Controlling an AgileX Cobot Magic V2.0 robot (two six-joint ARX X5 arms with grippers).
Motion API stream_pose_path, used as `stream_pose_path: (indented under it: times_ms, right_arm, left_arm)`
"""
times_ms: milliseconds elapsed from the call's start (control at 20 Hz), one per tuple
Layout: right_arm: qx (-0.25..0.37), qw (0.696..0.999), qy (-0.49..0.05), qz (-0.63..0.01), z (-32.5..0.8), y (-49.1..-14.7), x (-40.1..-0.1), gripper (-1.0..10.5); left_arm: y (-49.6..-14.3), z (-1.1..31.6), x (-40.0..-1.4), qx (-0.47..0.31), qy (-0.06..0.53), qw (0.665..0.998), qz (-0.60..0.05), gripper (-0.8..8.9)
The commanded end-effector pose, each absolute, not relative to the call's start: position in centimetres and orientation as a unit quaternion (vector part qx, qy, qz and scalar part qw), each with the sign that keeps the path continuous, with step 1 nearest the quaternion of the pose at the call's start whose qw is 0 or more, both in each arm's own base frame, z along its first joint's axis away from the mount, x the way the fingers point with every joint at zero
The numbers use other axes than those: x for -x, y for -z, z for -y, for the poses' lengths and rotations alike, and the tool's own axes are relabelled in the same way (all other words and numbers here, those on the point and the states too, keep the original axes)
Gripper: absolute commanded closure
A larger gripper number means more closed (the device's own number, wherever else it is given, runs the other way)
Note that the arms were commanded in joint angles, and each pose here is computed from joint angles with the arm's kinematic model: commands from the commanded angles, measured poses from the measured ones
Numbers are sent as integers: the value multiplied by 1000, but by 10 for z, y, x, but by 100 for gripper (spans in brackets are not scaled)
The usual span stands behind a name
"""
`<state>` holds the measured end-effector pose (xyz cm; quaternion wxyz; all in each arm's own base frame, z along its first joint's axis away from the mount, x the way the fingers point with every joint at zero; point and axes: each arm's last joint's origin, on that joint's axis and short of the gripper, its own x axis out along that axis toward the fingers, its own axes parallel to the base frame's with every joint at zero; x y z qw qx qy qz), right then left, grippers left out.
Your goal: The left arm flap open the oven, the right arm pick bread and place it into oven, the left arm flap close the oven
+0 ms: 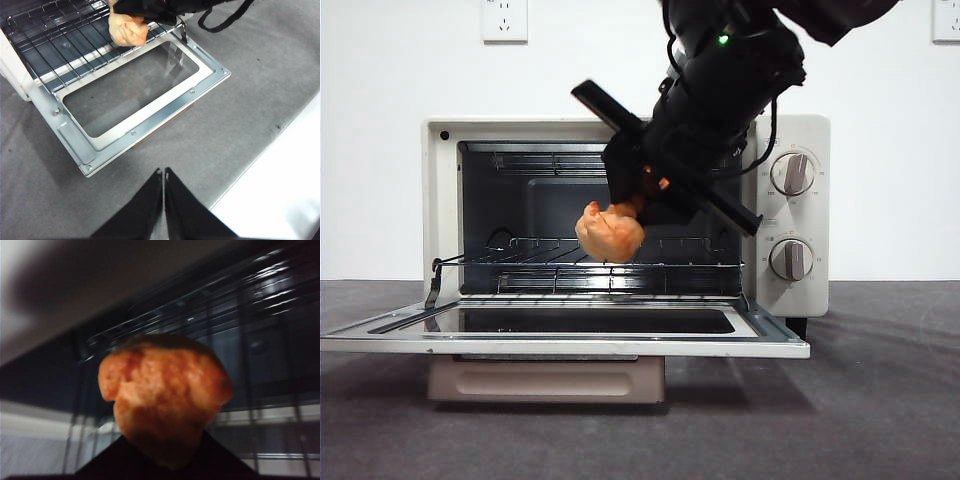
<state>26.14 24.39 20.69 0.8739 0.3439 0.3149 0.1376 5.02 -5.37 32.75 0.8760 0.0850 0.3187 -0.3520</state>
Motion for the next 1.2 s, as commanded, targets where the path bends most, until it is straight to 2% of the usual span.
stream_pose_path:
  times_ms: [50, 250, 350, 500, 700, 950, 1050, 1200]
  right_arm:
    - [-355, 873, -124, -309, -249, -204, -261, 910]
    - [-357, 877, -116, -301, -247, -204, -263, 904]
    - [-357, 877, -117, -301, -248, -204, -263, 825]
    - [-357, 877, -117, -300, -248, -204, -262, 618]
    - [-355, 877, -126, -297, -251, -206, -259, 503]
    - [-355, 876, -132, -299, -252, -206, -259, 480]
    - [-355, 876, -132, -299, -252, -206, -259, 395]
    - [-356, 875, -133, -299, -252, -207, -259, 395]
  left_arm:
    - [-329, 52, -48, -83, 354, 877, -315, 804]
    - [-330, 47, -43, -78, 357, 880, -303, 804]
    - [-330, 46, -42, -79, 358, 881, -300, 804]
    - [-329, 45, -42, -90, 359, 878, -305, 804]
    - [-329, 45, -42, -93, 359, 877, -305, 804]
    - [-328, 44, -41, -97, 358, 875, -312, 804]
    - [-327, 44, -41, -98, 357, 873, -316, 804]
    - [-327, 44, -41, -99, 358, 873, -315, 804]
